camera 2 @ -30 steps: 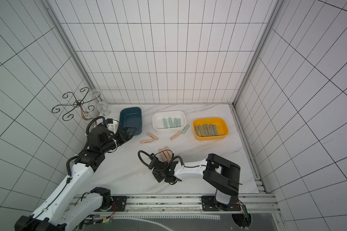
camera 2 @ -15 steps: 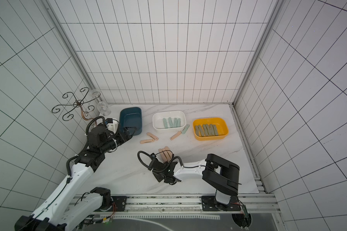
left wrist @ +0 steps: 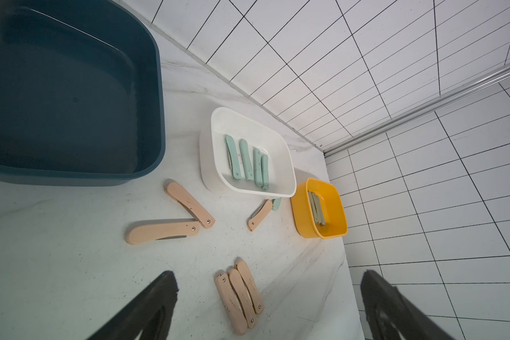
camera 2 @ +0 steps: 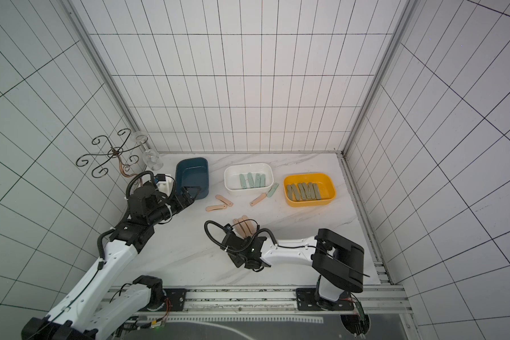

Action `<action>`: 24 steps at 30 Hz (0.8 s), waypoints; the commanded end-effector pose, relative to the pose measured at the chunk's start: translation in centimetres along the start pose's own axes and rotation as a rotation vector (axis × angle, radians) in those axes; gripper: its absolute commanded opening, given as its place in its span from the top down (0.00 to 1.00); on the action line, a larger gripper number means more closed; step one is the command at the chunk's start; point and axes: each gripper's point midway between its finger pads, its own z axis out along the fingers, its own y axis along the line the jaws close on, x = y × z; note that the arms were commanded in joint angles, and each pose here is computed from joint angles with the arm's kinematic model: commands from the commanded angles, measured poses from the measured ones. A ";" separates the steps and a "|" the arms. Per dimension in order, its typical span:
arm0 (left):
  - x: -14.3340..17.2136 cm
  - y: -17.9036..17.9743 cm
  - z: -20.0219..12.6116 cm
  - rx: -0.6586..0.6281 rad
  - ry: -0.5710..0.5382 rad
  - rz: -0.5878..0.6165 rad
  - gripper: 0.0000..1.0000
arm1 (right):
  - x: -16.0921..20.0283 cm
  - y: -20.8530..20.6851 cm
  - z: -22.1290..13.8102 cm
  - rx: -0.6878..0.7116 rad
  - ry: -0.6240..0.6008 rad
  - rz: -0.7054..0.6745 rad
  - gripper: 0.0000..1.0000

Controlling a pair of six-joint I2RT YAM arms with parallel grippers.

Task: Place the fruit knives into the storage box by color
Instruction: Pick up the fruit knife from the center of the board, then place the fruit knife in the storage box.

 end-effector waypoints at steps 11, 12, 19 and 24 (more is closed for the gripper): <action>-1.6 -1.9 -0.1 0.057 -0.035 0.006 0.03 | -12.5 -8.2 -7.7 0.009 -0.278 0.242 0.79; -1.7 -2.1 0.0 0.062 -0.034 0.003 0.03 | -13.6 -9.1 -8.1 0.017 -0.300 0.257 0.79; -2.1 -2.4 0.4 0.071 -0.029 0.010 0.03 | -20.5 -14.0 -9.2 0.027 -0.423 0.341 0.79; -2.1 -2.1 1.3 0.061 -0.015 0.021 0.03 | -24.6 -16.4 -7.6 -0.026 -0.466 0.405 0.79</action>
